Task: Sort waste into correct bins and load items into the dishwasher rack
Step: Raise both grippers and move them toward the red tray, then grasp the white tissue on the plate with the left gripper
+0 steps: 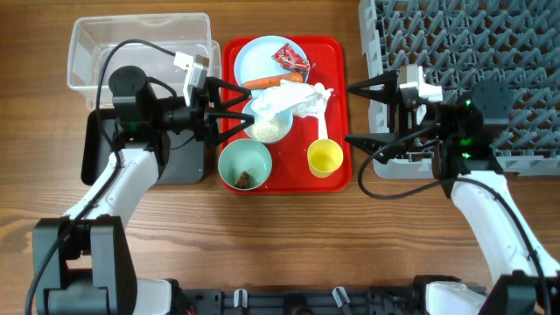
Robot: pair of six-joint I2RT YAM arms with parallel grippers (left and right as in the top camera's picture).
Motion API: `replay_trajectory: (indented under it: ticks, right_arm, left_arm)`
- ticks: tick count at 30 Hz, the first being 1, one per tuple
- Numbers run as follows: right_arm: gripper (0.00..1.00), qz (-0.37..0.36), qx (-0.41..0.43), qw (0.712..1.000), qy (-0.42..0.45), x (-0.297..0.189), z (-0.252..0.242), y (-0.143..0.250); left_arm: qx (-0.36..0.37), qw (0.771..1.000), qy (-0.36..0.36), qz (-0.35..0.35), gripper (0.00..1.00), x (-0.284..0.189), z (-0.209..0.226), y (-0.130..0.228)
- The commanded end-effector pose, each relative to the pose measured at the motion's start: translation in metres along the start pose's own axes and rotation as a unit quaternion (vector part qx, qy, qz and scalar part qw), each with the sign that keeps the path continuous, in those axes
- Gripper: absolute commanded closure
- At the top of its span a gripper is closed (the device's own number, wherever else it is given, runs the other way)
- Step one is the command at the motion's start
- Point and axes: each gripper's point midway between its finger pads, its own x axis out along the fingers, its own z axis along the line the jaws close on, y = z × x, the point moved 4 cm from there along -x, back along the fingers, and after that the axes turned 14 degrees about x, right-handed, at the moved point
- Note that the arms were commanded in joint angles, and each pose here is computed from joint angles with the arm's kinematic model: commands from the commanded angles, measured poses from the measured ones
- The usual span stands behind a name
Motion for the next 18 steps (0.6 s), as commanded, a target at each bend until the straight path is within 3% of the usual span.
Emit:
replay_trajectory:
  ticks: [1, 5, 7, 10, 13, 16, 18]
  right_arm:
    - [0.0, 0.0, 0.02, 1.0, -0.005, 0.0, -0.003, -0.01]
    - [0.0, -0.048, 0.076, 0.993, 0.074, -0.002, -0.025, -0.028]
    - [0.0, -0.076, 0.109, 0.982, 0.133, -0.002, -0.043, -0.029]
    - [0.0, -0.087, 0.146, 0.942, 0.291, -0.003, -0.084, -0.006]
    - [0.0, -0.056, 0.145, 0.921, 0.359, 0.014, -0.087, 0.003]
    - [0.0, 0.007, 0.129, 0.893, 0.43, 0.021, -0.084, 0.001]
    - [0.0, 0.034, 0.134, 0.874, 0.467, 0.017, -0.082, -0.005]
  left_arm:
    - [-0.008, 1.0, -0.017, -0.006, 0.0, 0.001, 0.005, -0.011]
    - [-0.055, 0.981, -0.183, -0.039, 0.01, -0.004, 0.05, -0.01]
    - [-0.077, 0.936, -0.343, -0.019, 0.01, -0.009, 0.086, 0.012]
    - [-0.085, 0.862, -0.499, 0.022, 0.0, -0.004, 0.104, 0.037]
    - [0.002, 0.844, -0.52, 0.13, 0.0, 0.027, 0.091, 0.042]
    - [-0.008, 0.8, -0.557, 0.223, 0.0, 0.03, 0.076, 0.026]
    - [-0.02, 0.792, -0.558, 0.247, 0.0, 0.029, 0.064, 0.005]
